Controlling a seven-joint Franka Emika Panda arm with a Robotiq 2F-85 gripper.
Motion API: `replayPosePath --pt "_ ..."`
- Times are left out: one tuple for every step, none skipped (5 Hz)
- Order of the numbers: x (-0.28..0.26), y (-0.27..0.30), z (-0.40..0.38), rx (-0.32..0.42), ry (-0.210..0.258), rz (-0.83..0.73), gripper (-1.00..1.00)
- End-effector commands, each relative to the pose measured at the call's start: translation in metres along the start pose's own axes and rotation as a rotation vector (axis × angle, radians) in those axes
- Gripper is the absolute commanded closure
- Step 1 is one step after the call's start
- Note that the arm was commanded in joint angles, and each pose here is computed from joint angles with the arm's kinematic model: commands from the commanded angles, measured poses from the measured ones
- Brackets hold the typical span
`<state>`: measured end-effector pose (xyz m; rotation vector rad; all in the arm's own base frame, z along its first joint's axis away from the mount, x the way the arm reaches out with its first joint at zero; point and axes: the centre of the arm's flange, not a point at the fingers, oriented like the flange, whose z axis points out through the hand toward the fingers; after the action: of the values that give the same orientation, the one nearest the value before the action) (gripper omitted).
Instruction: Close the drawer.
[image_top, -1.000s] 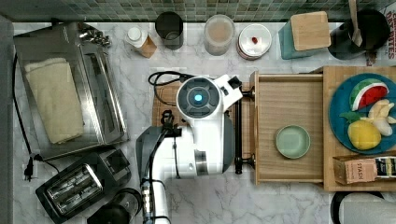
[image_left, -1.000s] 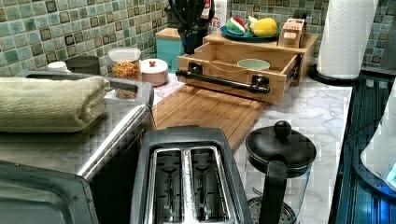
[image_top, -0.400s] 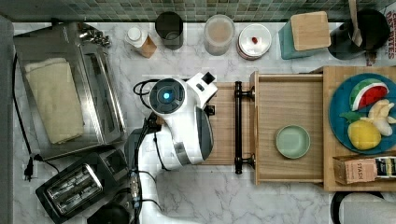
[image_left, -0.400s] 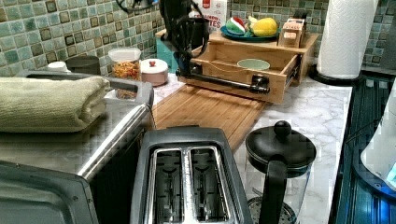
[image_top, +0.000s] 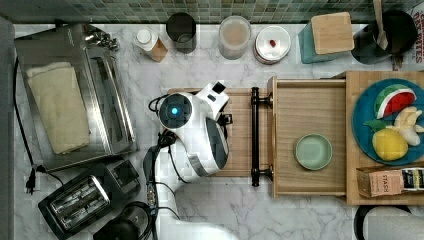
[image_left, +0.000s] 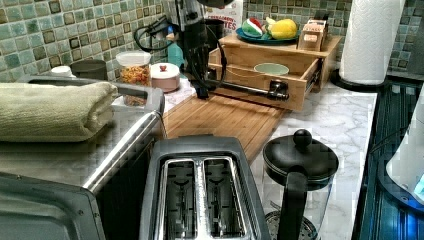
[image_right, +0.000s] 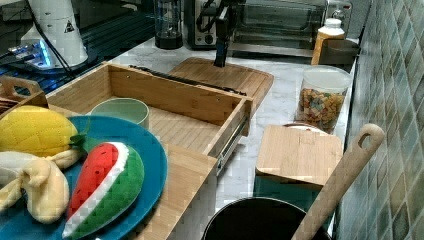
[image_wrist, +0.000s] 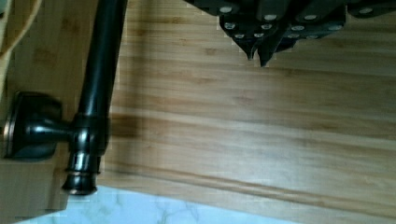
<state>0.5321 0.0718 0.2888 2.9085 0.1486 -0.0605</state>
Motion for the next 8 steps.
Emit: replayPosePath --pt "-0.02 0.062 0.031 0.051 -0.02 0.016 1.0" --pt "-0.026 0.085 0.04 0.056 -0.006 0.011 1.0" --pt "-0.033 0.113 0.046 0.064 -0.009 0.015 1.0" --pt "-0.04 0.141 0.053 0.069 0.001 0.01 1.0" --pt "-0.045 0.174 0.056 0.084 0.003 0.012 1.0" --pt "-0.05 0.22 0.056 0.107 -0.005 0.014 1.0" --pt "-0.06 0.265 0.059 0.112 0.038 0.057 1.0" --pt "-0.069 0.31 0.056 0.104 0.034 0.093 1.0"
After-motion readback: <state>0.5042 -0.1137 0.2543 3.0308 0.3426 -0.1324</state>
